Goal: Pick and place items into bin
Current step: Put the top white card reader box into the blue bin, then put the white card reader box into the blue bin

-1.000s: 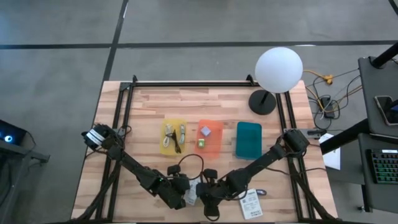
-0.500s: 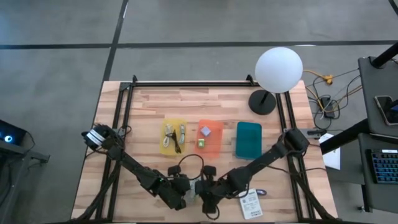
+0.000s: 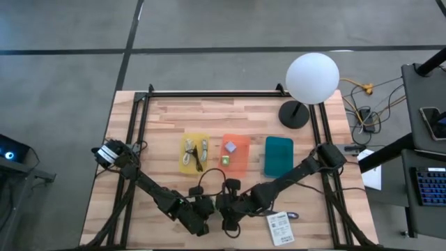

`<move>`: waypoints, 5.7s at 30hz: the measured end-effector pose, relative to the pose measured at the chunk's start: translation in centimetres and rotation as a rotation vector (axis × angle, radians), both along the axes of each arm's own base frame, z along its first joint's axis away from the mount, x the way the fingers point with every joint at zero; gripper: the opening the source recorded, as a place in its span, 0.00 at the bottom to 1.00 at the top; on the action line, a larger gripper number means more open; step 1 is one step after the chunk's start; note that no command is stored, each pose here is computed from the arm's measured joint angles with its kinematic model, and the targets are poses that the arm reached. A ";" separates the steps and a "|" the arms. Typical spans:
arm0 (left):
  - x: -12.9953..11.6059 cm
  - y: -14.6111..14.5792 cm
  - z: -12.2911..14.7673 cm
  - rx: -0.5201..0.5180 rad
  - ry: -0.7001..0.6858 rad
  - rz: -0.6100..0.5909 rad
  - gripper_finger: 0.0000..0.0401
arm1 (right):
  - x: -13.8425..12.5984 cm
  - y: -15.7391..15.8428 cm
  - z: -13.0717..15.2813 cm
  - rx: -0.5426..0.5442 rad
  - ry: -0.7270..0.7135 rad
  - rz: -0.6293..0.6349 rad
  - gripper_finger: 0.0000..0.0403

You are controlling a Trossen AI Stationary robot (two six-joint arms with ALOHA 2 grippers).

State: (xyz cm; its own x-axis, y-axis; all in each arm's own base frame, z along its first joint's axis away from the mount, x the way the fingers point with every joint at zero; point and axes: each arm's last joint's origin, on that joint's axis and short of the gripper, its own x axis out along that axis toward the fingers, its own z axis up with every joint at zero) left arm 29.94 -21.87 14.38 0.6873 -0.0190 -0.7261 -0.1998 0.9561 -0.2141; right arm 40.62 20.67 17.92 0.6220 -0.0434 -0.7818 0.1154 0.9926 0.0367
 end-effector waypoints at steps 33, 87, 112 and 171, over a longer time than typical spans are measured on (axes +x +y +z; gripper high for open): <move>-0.4 0.3 -0.5 0.011 0.016 0.007 0.03 | -0.3 -1.0 0.2 0.155 0.140 0.006 0.52; -0.4 0.4 -0.6 0.004 -0.013 0.035 0.03 | 1.7 -1.9 -0.9 0.463 0.138 -0.140 0.54; -6.5 2.8 2.0 0.002 0.007 0.423 0.03 | -2.6 -3.9 4.9 0.515 0.164 -0.710 0.08; -13.7 10.1 3.7 -0.107 -0.179 0.440 0.03 | -18.8 -14.0 5.9 0.277 0.483 -0.985 0.24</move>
